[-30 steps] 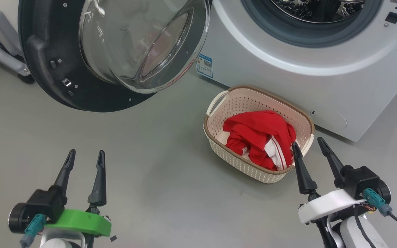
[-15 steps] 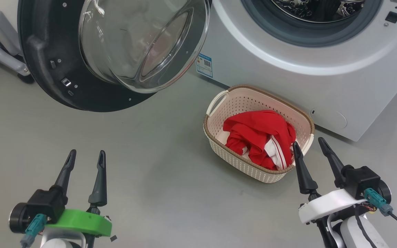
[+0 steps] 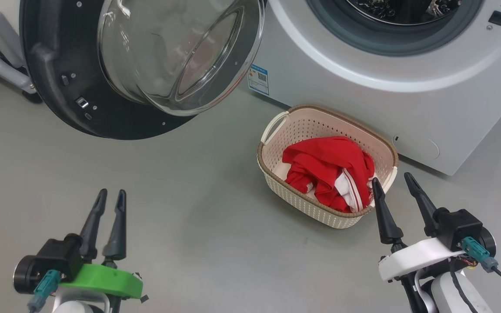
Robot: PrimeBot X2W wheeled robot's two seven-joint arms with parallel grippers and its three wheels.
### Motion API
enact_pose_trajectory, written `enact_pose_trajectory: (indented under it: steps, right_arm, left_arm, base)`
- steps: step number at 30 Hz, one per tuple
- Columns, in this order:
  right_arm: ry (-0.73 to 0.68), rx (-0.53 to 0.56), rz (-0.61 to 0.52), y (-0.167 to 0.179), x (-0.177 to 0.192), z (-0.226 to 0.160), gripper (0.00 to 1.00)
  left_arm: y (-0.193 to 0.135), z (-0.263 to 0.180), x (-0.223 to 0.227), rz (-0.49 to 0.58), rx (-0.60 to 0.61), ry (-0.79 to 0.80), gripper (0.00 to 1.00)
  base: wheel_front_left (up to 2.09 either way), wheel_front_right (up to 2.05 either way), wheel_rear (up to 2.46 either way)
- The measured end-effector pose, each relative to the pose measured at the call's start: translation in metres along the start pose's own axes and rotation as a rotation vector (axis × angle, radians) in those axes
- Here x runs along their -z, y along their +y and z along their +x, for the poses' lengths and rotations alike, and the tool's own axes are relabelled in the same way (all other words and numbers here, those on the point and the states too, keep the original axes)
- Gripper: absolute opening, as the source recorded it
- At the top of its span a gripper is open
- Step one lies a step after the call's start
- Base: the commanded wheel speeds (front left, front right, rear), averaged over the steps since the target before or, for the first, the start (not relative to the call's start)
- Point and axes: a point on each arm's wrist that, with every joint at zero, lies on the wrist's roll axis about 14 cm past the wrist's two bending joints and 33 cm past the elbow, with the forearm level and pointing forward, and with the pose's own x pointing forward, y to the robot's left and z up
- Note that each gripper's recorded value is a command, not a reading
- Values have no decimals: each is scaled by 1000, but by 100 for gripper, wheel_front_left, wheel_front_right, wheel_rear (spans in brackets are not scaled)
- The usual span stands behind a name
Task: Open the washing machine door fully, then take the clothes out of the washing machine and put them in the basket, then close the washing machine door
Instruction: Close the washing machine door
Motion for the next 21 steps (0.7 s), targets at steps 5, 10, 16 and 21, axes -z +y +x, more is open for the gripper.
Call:
enact_pose_trajectory:
  steps: [5, 10, 16, 21]
  right_arm:
    - [6, -6, 9, 1, 3, 1, 100]
    - [11, -6, 19, -2, 8, 3, 100]
    - [28, 1, 15, -13, 16, 4, 100]
    - [18, -10, 2, -18, 13, 14, 100]
  left_arm:
    - [0, 2, -2, 5, 0, -7, 0]
    - [7, 10, -10, 22, -26, -29, 0]
    - [17, 28, -36, 79, -38, -97, 0]
    - [40, 54, -99, 191, -65, -262, 0]
  base:
    - [0, 0, 0]
    - [0, 0, 0]
    - [0, 0, 0]
    - [0, 0, 0]
